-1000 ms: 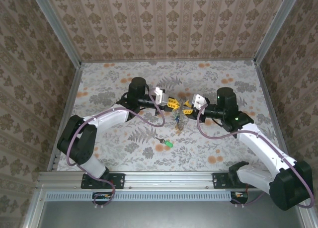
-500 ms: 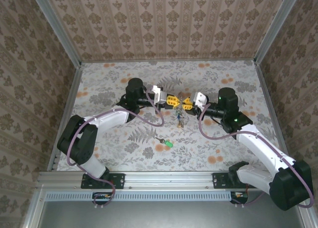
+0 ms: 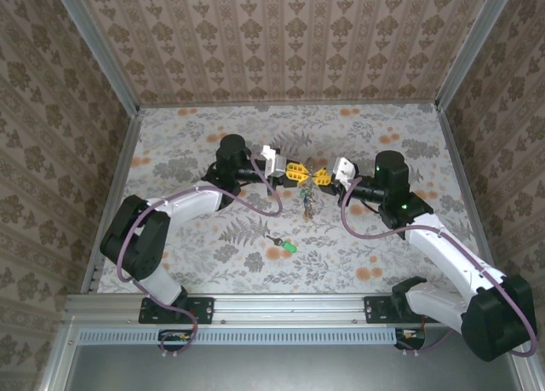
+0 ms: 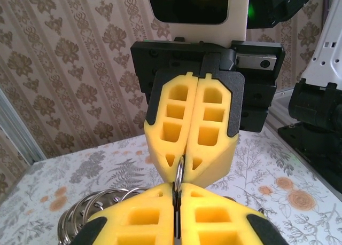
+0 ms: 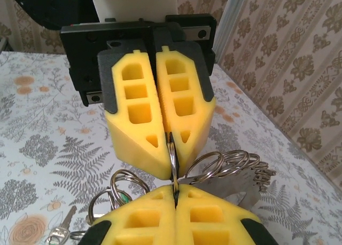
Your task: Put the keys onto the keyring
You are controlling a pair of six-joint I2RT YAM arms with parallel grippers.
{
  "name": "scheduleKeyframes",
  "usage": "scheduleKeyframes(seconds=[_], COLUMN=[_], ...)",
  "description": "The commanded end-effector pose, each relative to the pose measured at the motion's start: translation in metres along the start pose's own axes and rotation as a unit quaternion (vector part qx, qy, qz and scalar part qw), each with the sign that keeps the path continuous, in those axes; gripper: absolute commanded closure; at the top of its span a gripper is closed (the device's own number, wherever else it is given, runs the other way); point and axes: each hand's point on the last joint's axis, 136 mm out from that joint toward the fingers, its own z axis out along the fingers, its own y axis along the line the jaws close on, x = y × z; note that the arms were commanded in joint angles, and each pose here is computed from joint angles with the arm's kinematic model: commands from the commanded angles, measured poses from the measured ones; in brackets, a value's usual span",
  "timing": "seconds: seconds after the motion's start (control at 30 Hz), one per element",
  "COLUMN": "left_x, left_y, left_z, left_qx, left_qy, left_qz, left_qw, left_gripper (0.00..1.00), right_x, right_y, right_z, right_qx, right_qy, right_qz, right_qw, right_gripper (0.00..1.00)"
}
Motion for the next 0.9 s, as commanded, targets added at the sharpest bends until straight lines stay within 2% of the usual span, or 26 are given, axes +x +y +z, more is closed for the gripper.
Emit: scheduleKeyframes(seconds=[0.0,0.2,0.23,0.27,0.57,0.87], left_x=[-0.002,0.009,0.01,0.011,0.017,0.024], left_y=[-0.001,-0.007,-0.009,-0.01,-0.017,-0.018], left_z=[-0.004,-0.005,-0.004,-0.003,0.003,0.013], left_qx=[0.003,0.02,0.025,0.029,0.037,0.039], left_qy=[0.013,0.07,0.08,0.089,0.122,0.143], left_qz=[-0.014,-0.035,-0.033,-0.032,-0.026,-0.024], left_qw=[1.0,0.997,0.996,0.995,0.992,0.989], left_gripper=[0.87,0.83,0.77,0.76,0.73,0.73], right_x=[-0.008,0.007,0.008,0.01,0.015,0.016], right_y=[0.002,0.003,0.003,0.003,0.005,0.008], right_z=[-0.008,-0.01,-0.011,-0.011,-0.011,-0.008], right_qx=[0.001,0.005,0.006,0.006,0.002,-0.001], right_qy=[0.008,0.074,0.082,0.089,0.13,0.138], right_qz=[-0.031,-0.072,-0.077,-0.081,-0.106,-0.109], right_qw=[0.999,0.995,0.994,0.993,0.986,0.984], right_gripper=[1.0,1.0,1.0,1.0,1.0,1.0])
